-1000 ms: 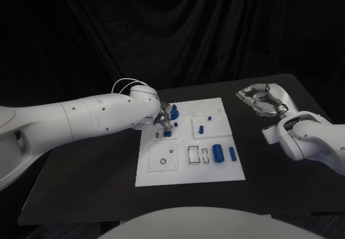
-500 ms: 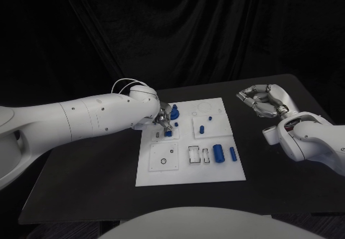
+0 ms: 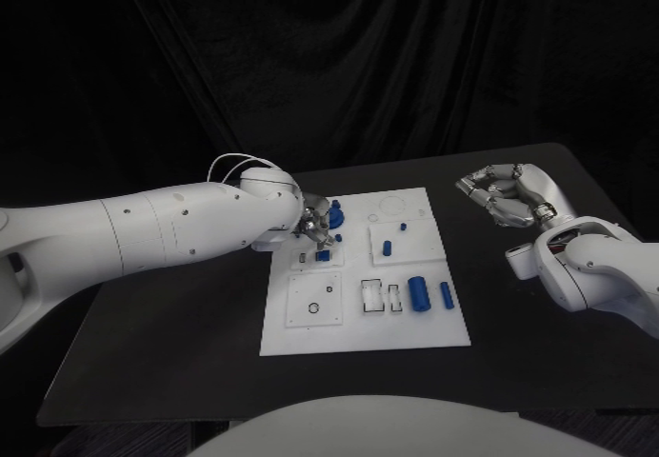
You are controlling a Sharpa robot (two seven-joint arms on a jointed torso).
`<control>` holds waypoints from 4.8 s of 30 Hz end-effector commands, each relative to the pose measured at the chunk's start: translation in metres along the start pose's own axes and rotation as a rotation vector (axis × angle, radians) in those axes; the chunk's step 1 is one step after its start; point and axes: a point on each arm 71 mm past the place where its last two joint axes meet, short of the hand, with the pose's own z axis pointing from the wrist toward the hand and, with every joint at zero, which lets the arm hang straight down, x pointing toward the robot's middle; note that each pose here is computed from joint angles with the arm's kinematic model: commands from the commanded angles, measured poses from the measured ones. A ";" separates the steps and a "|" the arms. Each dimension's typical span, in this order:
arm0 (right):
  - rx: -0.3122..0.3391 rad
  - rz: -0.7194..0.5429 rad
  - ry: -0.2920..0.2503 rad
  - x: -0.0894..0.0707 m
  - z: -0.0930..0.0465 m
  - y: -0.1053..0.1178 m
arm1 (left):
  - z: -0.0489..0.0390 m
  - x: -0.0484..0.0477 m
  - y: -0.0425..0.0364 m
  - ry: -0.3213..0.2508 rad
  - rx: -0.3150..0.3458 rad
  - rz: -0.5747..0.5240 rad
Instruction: Assemble the parts on the task board
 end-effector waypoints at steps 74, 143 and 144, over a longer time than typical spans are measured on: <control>0.056 0.017 0.048 0.006 -0.002 -0.007 | 0.0113 0.0232 0.0103 0.082 -0.031 0.000; 0.091 0.026 0.079 0.009 -0.003 -0.012 | 0.0093 0.0206 0.0109 0.014 0.002 -0.033; 0.092 0.026 0.079 0.009 -0.003 -0.012 | 0.0094 0.0208 0.0107 0.016 0.003 -0.032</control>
